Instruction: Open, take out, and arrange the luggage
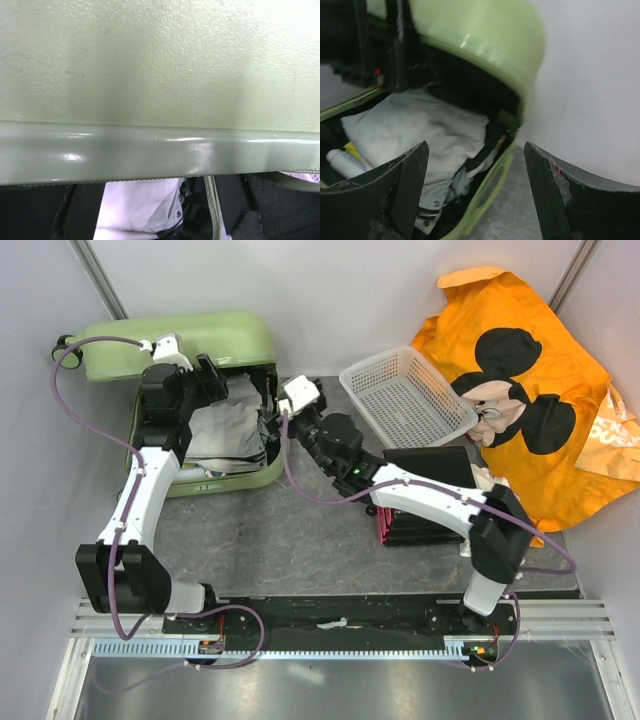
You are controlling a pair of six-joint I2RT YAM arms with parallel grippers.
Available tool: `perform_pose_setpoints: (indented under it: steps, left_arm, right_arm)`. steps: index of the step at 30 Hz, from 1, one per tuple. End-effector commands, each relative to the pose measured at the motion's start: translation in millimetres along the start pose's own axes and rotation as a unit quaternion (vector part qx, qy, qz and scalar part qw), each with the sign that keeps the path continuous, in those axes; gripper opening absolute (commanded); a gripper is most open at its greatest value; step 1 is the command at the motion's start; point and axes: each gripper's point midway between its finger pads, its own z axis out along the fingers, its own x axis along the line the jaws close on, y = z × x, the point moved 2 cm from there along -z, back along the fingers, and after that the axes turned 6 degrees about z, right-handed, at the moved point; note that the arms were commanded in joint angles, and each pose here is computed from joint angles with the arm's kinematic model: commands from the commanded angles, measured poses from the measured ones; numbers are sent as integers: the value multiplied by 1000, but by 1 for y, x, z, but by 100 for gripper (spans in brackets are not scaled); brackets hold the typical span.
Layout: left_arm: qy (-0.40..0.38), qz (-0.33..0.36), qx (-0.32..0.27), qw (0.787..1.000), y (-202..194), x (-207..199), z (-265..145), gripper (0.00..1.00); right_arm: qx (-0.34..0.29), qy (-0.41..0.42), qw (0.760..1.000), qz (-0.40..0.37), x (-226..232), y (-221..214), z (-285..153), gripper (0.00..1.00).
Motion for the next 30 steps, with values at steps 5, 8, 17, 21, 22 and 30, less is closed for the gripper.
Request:
perform_pose_setpoints:
  steps: [5,8,17,21,22,30]
  left_arm:
    - [-20,23,-102,994,79,-9,14,86]
    - [-26,25,-91,995,84,-12,25,87]
    - [-40,32,-87,995,99,-18,44,87]
    - [-39,37,-95,994,107,-19,48,87]
    - [-40,42,-101,993,113,-20,48,87]
    - [26,86,-120,989,133,11,58,87]
  right_arm:
    - [87,150,983,65,85,-75,50,82]
    - [135,176,973,70,108,-116,67,81]
    - [284,276,914,87,156,-227,39,79]
    - [341,316,880,95,169,-248,6,76]
    - [343,328,875,97,173,-246,0,76]
    - [391,434,802,126,208,-241,-77,74]
